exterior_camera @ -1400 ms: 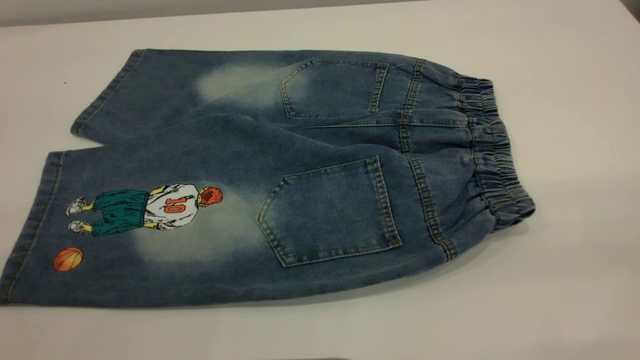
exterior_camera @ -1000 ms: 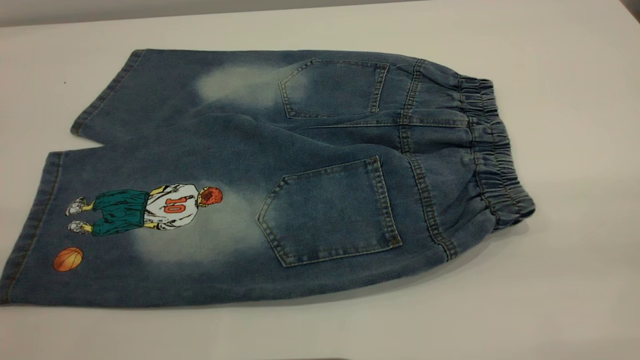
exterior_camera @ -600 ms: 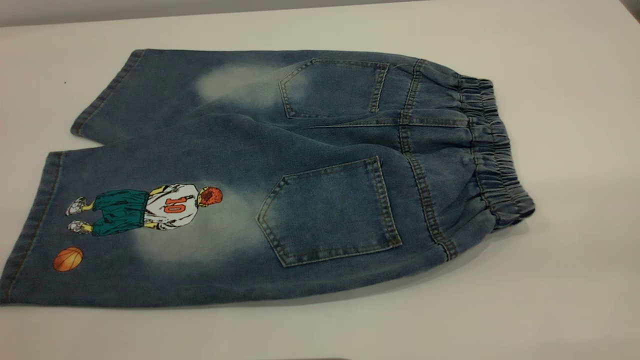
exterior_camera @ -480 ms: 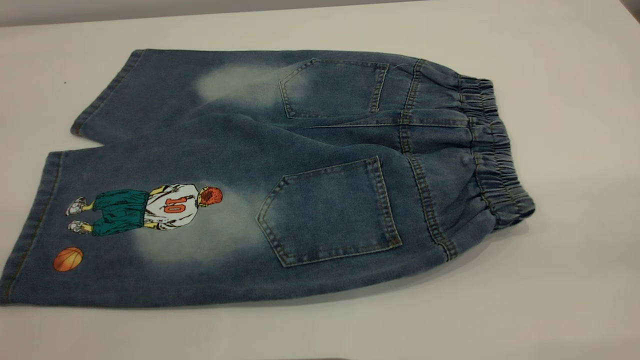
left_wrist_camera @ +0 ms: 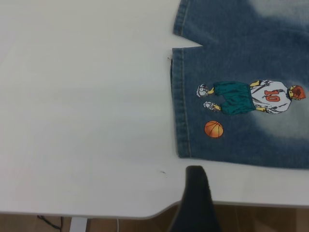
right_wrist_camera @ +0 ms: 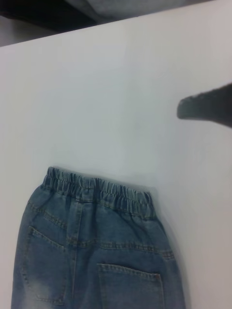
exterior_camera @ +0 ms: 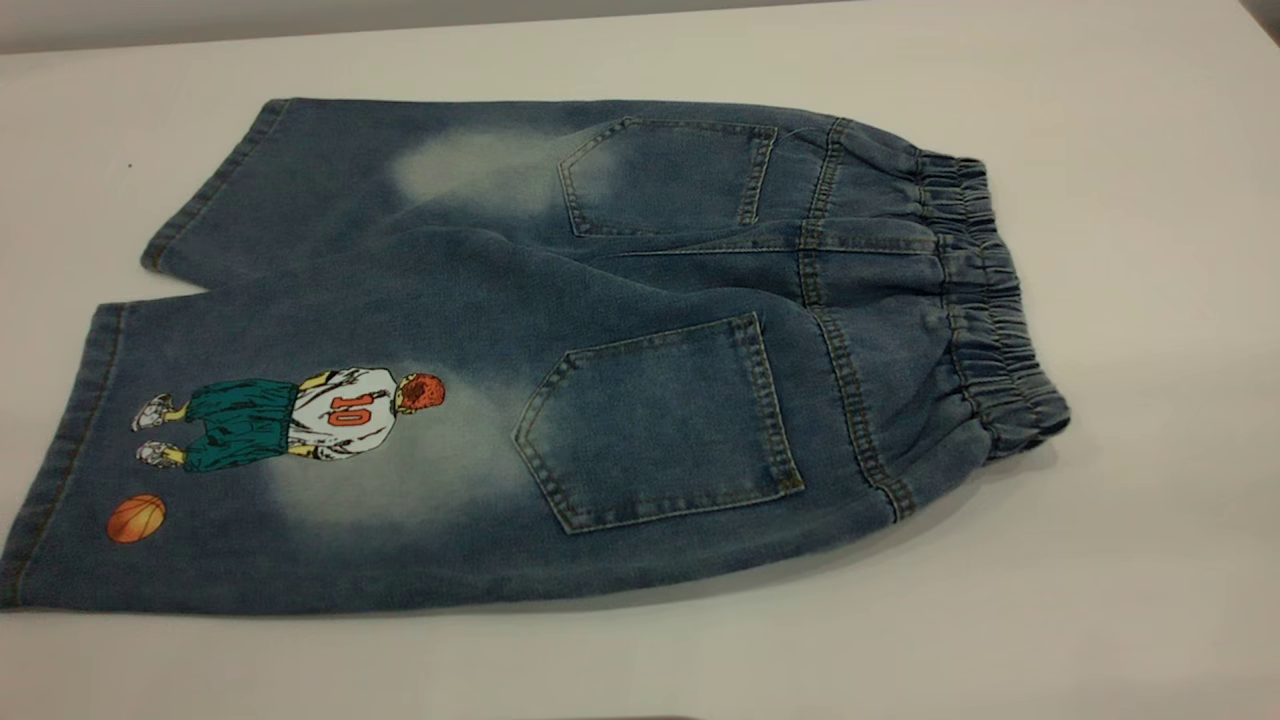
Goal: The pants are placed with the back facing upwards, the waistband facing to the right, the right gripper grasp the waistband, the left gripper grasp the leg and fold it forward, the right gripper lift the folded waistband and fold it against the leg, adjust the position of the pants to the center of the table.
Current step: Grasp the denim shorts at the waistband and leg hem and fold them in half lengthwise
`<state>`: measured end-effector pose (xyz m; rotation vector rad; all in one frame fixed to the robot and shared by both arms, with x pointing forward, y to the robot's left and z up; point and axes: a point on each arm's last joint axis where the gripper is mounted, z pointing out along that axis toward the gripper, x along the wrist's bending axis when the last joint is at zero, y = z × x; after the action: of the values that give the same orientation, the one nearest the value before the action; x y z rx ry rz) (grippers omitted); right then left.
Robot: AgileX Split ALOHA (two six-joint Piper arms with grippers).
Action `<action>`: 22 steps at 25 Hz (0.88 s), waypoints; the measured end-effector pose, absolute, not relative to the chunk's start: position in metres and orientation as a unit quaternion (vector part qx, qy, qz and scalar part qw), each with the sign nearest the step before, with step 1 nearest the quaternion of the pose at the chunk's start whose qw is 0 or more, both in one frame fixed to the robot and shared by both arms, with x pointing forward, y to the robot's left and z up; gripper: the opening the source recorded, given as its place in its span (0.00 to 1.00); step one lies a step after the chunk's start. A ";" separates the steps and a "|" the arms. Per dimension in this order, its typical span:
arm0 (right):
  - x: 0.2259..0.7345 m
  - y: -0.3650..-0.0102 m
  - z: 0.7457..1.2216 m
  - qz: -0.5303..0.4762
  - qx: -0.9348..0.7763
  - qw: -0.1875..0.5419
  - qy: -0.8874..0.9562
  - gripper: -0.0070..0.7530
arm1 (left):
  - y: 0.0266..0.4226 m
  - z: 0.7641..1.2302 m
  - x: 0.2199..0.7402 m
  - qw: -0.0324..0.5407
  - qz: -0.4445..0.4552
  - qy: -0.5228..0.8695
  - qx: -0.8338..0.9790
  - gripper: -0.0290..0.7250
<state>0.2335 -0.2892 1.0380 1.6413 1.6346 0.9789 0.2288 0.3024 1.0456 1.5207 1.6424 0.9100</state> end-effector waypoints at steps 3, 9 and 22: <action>0.233 -0.289 1.038 0.370 0.621 0.308 0.618 0.55 | 0.302 1.046 0.229 0.355 0.352 0.636 0.588 0.72; 0.233 -0.289 1.038 0.370 0.621 0.308 0.618 0.55 | 0.302 1.046 0.229 0.355 0.352 0.636 0.588 0.72; 0.290 -0.280 1.053 0.384 0.643 0.218 0.626 0.55 | 0.303 1.094 0.292 0.340 0.347 0.624 0.612 0.72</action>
<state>0.2897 -0.2799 1.0526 1.7801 1.7329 1.0621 0.2922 0.3025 1.0942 1.5920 1.6246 0.9034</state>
